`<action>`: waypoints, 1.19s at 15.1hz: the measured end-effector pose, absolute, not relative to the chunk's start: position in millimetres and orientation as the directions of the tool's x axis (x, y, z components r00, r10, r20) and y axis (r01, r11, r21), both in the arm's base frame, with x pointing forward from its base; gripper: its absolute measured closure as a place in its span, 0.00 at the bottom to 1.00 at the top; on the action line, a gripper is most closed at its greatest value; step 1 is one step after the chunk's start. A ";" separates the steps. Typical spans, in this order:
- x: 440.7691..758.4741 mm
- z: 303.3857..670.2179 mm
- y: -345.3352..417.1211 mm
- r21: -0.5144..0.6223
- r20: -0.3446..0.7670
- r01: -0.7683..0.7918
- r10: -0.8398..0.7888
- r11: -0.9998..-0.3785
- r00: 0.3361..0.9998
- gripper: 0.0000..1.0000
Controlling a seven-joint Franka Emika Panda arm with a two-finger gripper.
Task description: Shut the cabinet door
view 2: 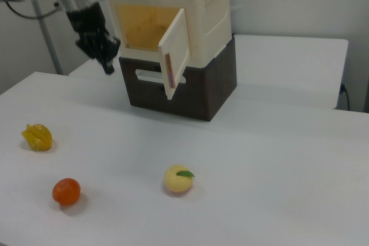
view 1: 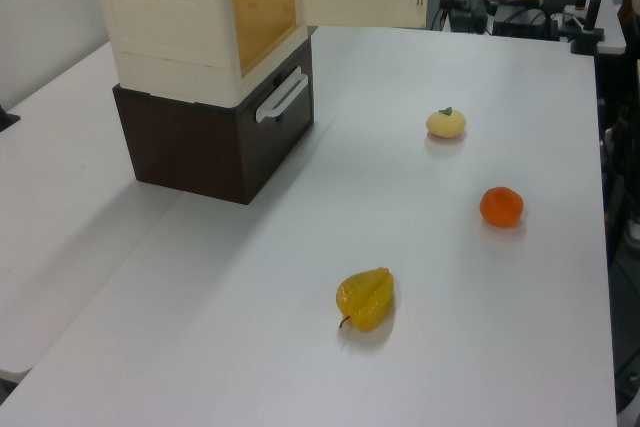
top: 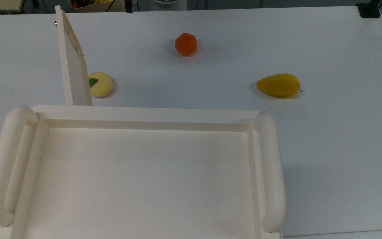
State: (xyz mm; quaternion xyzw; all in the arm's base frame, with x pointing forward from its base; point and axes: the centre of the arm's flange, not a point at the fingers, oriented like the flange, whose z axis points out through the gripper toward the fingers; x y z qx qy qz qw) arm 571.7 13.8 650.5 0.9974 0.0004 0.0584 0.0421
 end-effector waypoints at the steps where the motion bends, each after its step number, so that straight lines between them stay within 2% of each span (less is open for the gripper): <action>1: 570.8 666.5 11.8 0.083 0.149 -0.010 0.002 -0.997 0.989 0.99; 5: 566.1 713.1 -10.6 0.078 0.250 -0.057 -0.036 -0.995 0.968 0.99; 9: 572.3 738.5 -48.4 0.072 0.392 -0.125 -0.087 -0.989 0.916 0.99; 12: 581.2 738.3 -78.9 0.072 0.452 -0.175 -0.125 -0.982 0.883 0.99; 18: 608.8 703.2 -132.6 0.065 0.474 -0.251 -0.192 -0.966 0.860 0.99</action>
